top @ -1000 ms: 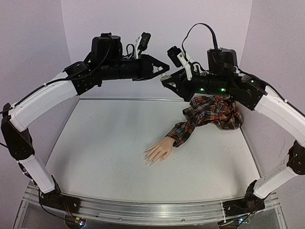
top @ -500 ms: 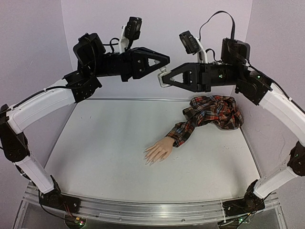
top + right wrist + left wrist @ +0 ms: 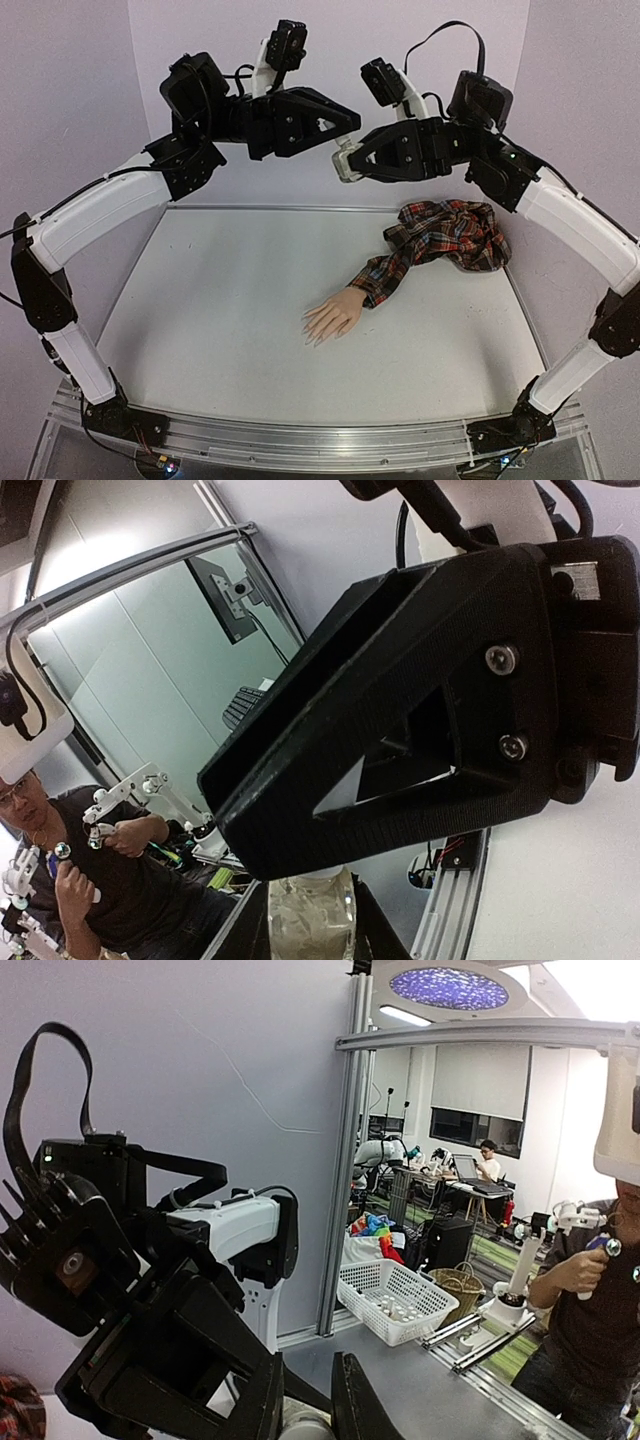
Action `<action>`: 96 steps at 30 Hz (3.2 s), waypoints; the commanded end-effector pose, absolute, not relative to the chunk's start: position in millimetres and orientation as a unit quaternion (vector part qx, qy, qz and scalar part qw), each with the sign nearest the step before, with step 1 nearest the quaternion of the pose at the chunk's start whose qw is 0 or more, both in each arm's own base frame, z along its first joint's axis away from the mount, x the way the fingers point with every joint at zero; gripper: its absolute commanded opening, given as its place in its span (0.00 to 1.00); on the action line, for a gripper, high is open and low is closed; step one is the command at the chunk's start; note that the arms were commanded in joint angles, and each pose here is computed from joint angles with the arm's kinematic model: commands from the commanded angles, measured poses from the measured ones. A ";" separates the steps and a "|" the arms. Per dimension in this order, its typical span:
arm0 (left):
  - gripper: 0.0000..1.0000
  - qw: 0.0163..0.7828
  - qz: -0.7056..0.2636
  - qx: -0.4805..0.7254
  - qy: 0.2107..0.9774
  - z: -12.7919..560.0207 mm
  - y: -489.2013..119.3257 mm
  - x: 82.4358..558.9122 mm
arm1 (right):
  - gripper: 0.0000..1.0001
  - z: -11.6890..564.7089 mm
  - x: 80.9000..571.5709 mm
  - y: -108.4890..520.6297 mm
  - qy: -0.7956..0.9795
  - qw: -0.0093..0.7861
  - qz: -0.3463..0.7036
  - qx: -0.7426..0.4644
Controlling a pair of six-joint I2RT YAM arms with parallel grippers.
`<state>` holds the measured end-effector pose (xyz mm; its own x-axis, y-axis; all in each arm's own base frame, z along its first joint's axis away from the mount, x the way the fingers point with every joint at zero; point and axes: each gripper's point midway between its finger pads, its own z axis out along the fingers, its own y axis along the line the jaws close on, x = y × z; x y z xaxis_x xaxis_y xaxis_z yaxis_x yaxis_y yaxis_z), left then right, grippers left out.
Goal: Paint the nails
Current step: Screw the nail polish bottle cap onto the nail polish bottle.
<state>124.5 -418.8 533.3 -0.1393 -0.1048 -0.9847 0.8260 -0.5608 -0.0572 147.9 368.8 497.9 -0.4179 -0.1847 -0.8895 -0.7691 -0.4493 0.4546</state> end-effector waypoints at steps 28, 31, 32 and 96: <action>0.90 0.385 -0.595 0.387 0.590 475.0 -427.2 197.6 | 0.00 497.3 193.6 349.7 0.495 0.489 0.502 -0.513; 0.89 0.424 -0.590 0.353 0.590 482.2 -417.9 206.2 | 0.00 494.7 197.4 348.5 0.506 0.502 0.485 -0.507; 0.89 0.437 -0.584 0.341 0.593 484.2 -414.1 210.1 | 0.00 493.0 200.2 347.5 0.512 0.509 0.476 -0.502; 0.28 0.450 -0.584 0.312 0.599 515.9 -426.0 221.3 | 0.00 482.3 238.2 355.4 0.578 0.606 0.328 -0.436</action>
